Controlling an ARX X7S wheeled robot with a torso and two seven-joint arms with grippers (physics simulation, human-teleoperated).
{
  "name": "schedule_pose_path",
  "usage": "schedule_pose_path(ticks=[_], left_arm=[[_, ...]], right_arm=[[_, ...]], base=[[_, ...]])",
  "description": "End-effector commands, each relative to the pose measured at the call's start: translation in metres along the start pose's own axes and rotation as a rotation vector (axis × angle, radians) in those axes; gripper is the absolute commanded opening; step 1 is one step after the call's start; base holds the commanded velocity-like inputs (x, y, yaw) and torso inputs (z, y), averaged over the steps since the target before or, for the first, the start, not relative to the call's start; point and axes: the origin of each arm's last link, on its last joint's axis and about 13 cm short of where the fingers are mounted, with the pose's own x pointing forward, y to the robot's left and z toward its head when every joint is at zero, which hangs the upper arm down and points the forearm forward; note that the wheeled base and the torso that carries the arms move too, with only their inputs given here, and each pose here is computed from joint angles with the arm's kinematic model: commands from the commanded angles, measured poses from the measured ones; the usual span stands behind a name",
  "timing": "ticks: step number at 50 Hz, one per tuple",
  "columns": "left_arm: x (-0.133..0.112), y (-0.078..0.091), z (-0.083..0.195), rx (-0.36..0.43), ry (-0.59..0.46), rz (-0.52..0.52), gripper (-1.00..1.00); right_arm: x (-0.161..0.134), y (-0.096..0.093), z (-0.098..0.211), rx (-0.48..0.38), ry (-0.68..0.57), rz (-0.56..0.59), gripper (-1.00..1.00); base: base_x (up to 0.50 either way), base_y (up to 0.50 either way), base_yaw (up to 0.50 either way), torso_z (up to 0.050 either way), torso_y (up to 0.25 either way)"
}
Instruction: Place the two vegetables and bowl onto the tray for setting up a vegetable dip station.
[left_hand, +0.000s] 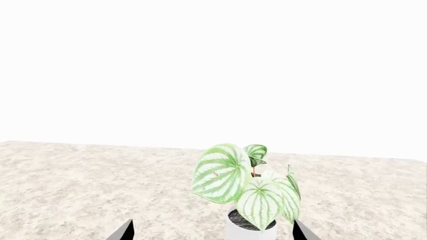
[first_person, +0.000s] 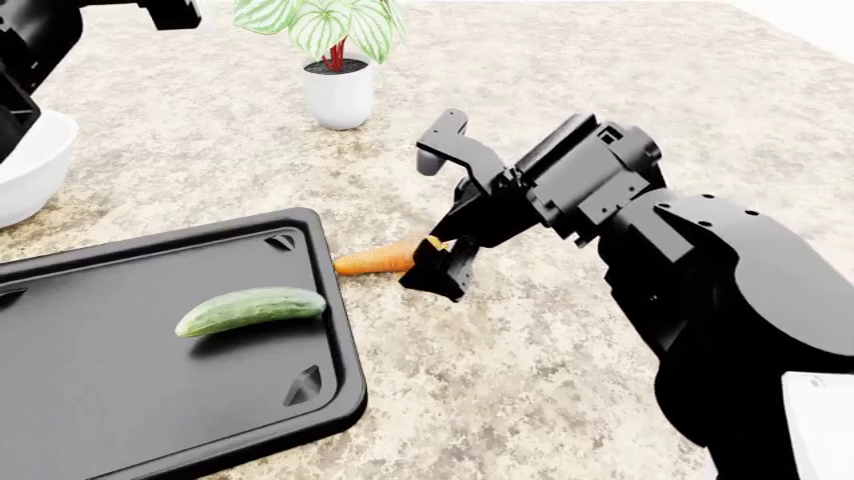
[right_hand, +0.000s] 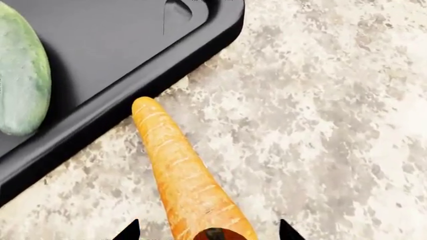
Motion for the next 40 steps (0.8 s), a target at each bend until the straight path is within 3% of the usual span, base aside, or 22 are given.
schedule_pose_path(ticks=[1,13,14,30,40], left_arm=[[0.000,-0.001,-0.001,0.000,0.001,-0.002,1.00],[0.000,-0.001,-0.002,0.002,0.004,-0.002,1.00],[0.001,-0.001,-0.003,0.002,0.004,-0.002,1.00],[-0.001,-0.001,-0.002,-0.004,0.002,0.002,1.00],[-0.003,0.001,0.003,-0.007,-0.009,0.007,1.00]], right_arm=[[0.017,0.001,-0.014,0.017,0.020,0.057,1.00],[0.023,0.002,-0.022,0.019,0.087,0.038,1.00],[0.025,0.003,-0.024,0.014,0.139,0.024,-1.00],[0.005,0.004,-0.011,0.014,0.190,-0.022,-1.00],[-0.041,0.021,-0.004,0.025,0.224,-0.138,-1.00]], base=[[0.00,0.00,0.00,0.000,0.000],[0.00,0.00,0.00,-0.002,0.000],[0.00,0.00,0.00,0.000,0.000],[0.00,0.00,0.00,-0.001,0.000],[0.00,0.00,0.00,0.000,0.000]])
